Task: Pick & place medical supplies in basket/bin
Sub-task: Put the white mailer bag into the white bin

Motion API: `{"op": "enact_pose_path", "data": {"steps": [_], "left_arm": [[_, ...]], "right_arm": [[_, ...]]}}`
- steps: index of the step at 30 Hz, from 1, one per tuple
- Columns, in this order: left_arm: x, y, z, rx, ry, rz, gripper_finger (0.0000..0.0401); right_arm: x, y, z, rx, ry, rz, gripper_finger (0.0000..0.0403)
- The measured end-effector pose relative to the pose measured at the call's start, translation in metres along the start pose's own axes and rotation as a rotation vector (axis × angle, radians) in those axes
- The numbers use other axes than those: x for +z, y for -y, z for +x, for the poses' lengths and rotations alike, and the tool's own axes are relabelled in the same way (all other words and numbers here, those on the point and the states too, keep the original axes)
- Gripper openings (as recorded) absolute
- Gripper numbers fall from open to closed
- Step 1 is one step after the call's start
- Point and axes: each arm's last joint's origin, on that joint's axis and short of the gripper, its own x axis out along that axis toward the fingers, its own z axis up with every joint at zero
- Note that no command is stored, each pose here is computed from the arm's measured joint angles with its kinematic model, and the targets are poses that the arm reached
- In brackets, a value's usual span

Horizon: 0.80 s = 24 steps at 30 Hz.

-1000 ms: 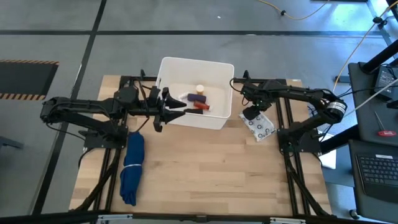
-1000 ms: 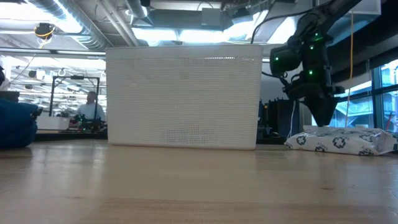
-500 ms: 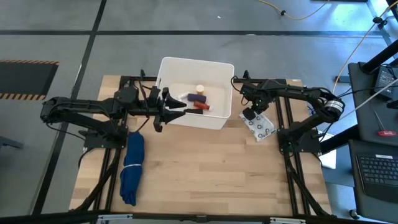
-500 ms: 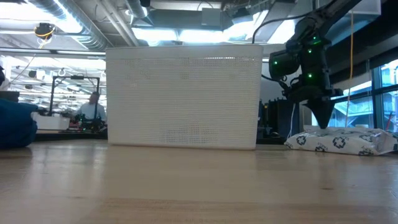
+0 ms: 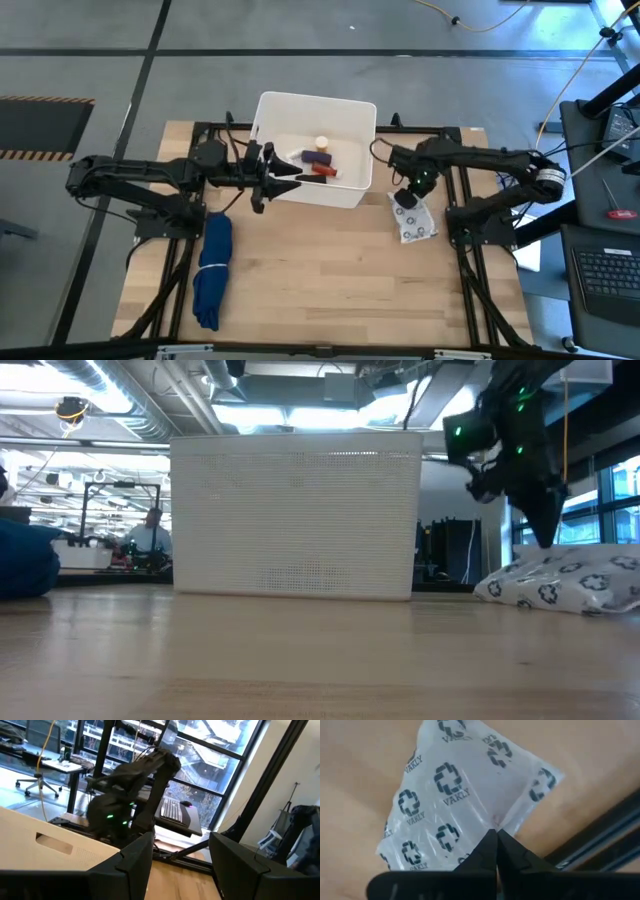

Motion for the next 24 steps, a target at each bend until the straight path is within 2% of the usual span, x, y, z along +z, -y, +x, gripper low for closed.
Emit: {"op": "enact_pose_path", "data": {"steps": [7,14,20,24], "left_arm": [[-0.007,-0.003,0.008,0.012,-0.029,-0.004,0.0187],[-0.02,-0.006,0.019,0.006,-0.093,-0.079,0.0187],[-0.048,0.007,0.036,-0.062,-0.194,0.087,0.0187],[-0.064,0.015,0.047,-0.099,-0.224,0.119,0.0187]], "right_arm": [[-0.035,-0.036,-0.014,0.066,0.067,-0.029,0.0001],[-0.061,-0.08,-0.014,0.165,0.138,-0.093,0.0],[-0.078,-0.117,-0.019,0.364,0.253,-0.169,0.0],[-0.082,-0.136,-0.022,0.477,0.315,-0.228,0.0]]}}
